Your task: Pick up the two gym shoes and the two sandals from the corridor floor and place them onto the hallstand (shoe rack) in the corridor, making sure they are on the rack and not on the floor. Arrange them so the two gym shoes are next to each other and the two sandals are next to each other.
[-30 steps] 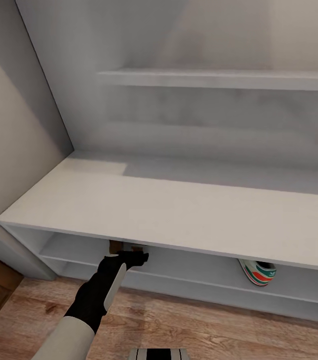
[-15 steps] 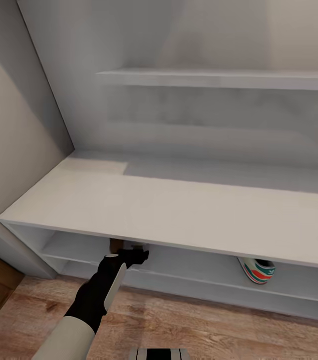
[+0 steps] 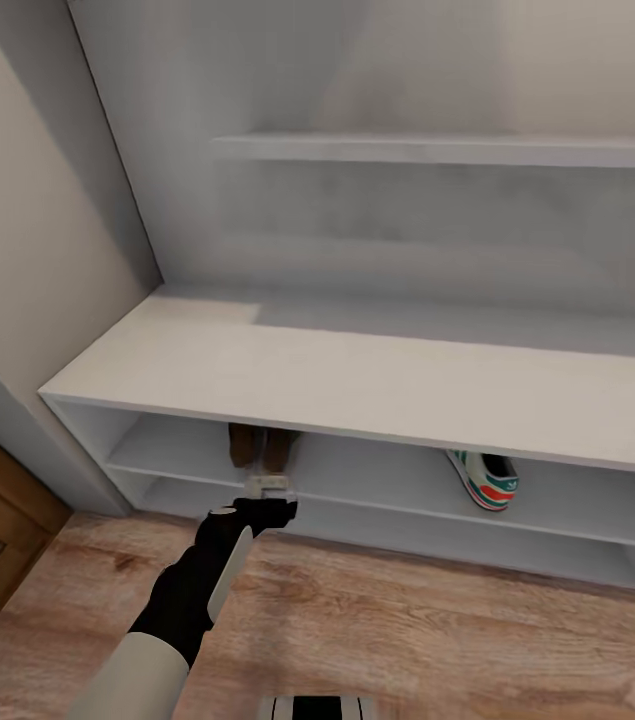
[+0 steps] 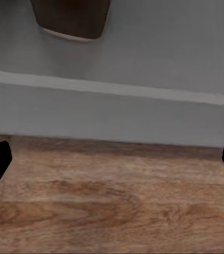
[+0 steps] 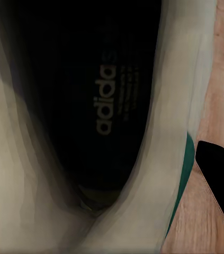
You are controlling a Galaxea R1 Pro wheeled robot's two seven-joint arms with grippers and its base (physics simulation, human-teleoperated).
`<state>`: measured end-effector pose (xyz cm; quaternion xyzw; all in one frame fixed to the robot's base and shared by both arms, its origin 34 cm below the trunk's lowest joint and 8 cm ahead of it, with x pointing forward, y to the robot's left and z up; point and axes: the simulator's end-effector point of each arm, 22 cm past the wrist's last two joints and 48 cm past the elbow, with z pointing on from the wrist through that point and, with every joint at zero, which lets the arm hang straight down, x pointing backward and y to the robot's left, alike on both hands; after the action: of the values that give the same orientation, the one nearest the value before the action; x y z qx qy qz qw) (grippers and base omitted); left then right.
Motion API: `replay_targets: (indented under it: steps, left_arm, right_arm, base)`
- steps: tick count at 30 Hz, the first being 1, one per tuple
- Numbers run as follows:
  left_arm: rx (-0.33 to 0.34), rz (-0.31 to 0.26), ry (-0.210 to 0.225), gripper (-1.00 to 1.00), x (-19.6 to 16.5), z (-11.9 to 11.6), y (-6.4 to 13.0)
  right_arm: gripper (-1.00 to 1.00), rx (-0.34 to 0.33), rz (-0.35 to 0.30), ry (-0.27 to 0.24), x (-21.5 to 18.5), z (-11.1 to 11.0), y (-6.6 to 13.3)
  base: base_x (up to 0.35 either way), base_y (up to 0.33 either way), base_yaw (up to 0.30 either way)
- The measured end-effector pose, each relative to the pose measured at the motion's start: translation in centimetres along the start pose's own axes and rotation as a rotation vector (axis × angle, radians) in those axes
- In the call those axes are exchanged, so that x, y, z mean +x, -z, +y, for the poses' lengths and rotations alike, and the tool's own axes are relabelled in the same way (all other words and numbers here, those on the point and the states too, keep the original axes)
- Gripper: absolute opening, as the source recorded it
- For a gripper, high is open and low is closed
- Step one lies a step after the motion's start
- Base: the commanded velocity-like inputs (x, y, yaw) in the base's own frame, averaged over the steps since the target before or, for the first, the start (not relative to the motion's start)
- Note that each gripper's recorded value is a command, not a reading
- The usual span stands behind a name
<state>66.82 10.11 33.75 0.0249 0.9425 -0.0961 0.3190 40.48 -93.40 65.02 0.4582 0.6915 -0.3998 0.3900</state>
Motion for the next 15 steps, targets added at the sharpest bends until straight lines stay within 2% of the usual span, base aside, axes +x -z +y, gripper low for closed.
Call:
replay_targets:
  steps: [11, 15]
  left_arm:
    - [0.001, 0.0, 0.001, 1.0, 0.03, -0.08, -0.02]
    - [0.001, 0.0, 0.001, 1.0, 0.05, -0.09, -0.03]
  right_arm:
    - [-1.0, 0.001, 0.0, -0.001, 0.01, -0.02, 0.0]
    - [-1.0, 0.002, 0.0, -0.001, 0.01, -0.03, 0.0]
  base:
    - [-0.337, -0.001, 0.0]
    - [-0.338, -0.082, 0.0]
